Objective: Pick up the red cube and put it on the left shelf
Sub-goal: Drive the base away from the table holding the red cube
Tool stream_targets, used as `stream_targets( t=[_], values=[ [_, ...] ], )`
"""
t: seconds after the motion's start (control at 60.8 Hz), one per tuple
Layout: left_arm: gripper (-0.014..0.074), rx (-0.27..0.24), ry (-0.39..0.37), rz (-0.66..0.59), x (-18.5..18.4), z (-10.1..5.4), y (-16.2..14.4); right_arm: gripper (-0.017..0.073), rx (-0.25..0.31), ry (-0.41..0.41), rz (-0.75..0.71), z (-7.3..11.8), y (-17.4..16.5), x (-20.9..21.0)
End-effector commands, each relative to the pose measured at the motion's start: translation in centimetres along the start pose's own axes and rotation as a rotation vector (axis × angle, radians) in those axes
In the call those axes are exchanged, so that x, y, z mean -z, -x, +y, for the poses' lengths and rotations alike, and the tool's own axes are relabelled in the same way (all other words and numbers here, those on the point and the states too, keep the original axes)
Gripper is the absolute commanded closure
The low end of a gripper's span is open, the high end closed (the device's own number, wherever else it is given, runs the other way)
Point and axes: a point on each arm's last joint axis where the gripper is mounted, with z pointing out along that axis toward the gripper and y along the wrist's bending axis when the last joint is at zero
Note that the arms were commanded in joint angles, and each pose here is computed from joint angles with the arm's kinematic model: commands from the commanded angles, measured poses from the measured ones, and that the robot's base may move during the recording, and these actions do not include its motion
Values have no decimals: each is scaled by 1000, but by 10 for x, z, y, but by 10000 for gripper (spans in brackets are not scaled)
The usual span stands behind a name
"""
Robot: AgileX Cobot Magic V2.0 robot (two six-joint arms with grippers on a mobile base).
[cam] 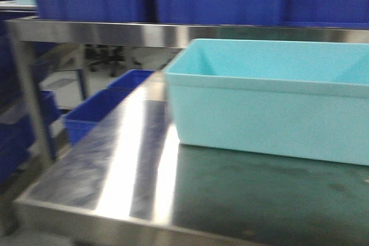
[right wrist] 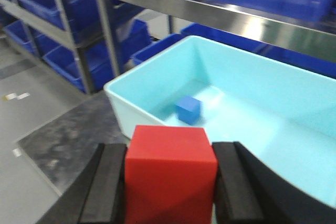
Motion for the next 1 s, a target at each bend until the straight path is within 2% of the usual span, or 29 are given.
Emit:
stream_targets(
  t=[0.0, 0.988],
  values=[
    [492, 5, -9, -79, 0, -1, 1, 412, 28, 16, -115, 2, 17, 3],
    [492, 5, -9, -79, 0, -1, 1, 412, 28, 16, -115, 2, 17, 3]
  ],
)
